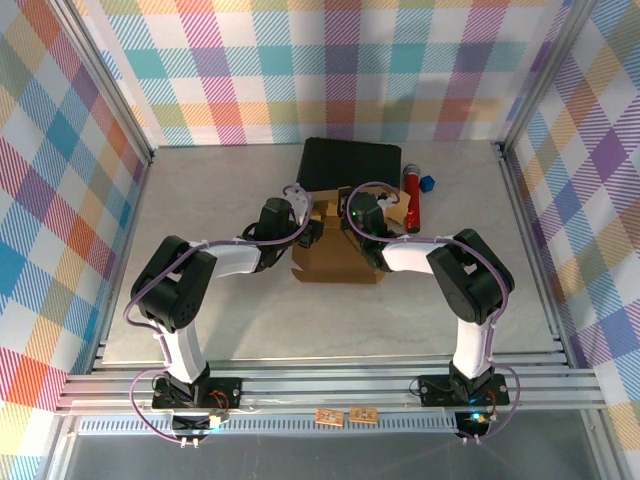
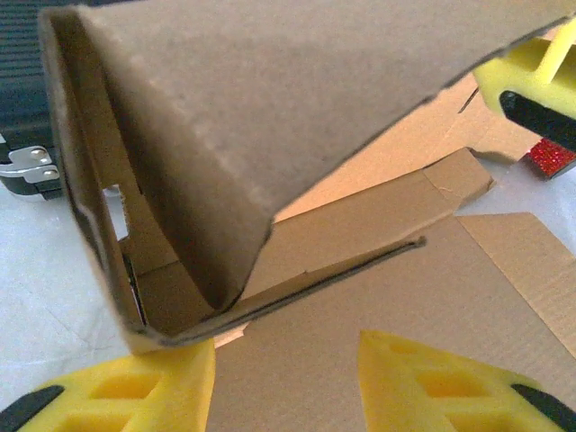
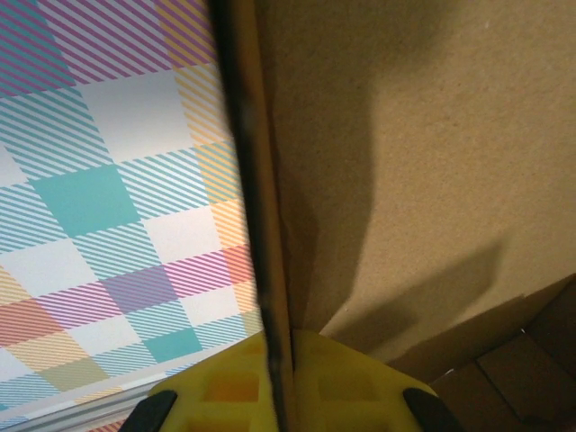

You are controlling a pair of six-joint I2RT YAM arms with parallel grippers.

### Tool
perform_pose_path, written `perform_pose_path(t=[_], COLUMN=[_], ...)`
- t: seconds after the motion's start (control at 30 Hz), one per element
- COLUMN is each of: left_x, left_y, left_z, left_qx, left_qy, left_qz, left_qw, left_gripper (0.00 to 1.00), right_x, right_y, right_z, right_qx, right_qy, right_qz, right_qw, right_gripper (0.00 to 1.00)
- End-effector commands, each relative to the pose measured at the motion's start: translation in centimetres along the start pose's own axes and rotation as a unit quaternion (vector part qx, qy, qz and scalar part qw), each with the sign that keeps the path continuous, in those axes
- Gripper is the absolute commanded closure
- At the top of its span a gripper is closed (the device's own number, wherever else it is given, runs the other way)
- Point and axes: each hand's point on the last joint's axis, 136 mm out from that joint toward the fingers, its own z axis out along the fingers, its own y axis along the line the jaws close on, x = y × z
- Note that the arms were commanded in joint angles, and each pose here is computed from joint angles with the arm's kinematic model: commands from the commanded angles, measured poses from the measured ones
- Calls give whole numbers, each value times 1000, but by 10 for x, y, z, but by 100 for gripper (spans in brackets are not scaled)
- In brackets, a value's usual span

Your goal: Fold the paper box

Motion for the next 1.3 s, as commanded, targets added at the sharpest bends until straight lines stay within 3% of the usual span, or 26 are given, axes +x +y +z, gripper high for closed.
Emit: perform_pose_path(t=[0.0,0.13,0.27,0.4,0.57,0.7,0.97,1.1,1.17,1.27], left_x=[-49,-50,-50,-52,-61,-66,-51,-48,-46,-47], left_y=[34,45,50,37,15,-3,-25,-49,-41,13], left_z=[-4,-1,2,6,-1,-18,-66,-93,-106,-127], left_qx=[-62,-76,-74,-32,6,27,66,124,104,16], left_qy=[-90,-89,-87,-82,-90,-90,-24,16,36,31], left_qz=[29,39,49,52,30,-2,-68,-91,-105,-151], left_qw=[994,992,992,995,995,996,995,988,988,988], left_gripper=[51,35,38,44,42,34,38,39,39,38], right_x=[39,38,33,31,27,26,25,24,25,25], right_y=[-52,-50,-57,-58,-52,-48,-32,-33,-35,-35], right_z=[-6,-6,-6,-2,7,20,24,24,24,21], right_qx=[88,88,109,118,114,106,118,122,128,136], right_qy=[89,93,87,86,68,52,31,33,42,48], right_qz=[-4,4,4,6,7,22,20,20,19,8], right_qw=[992,992,990,989,991,993,992,992,991,990], right_gripper=[100,100,100,100,100,100,100,100,100,100])
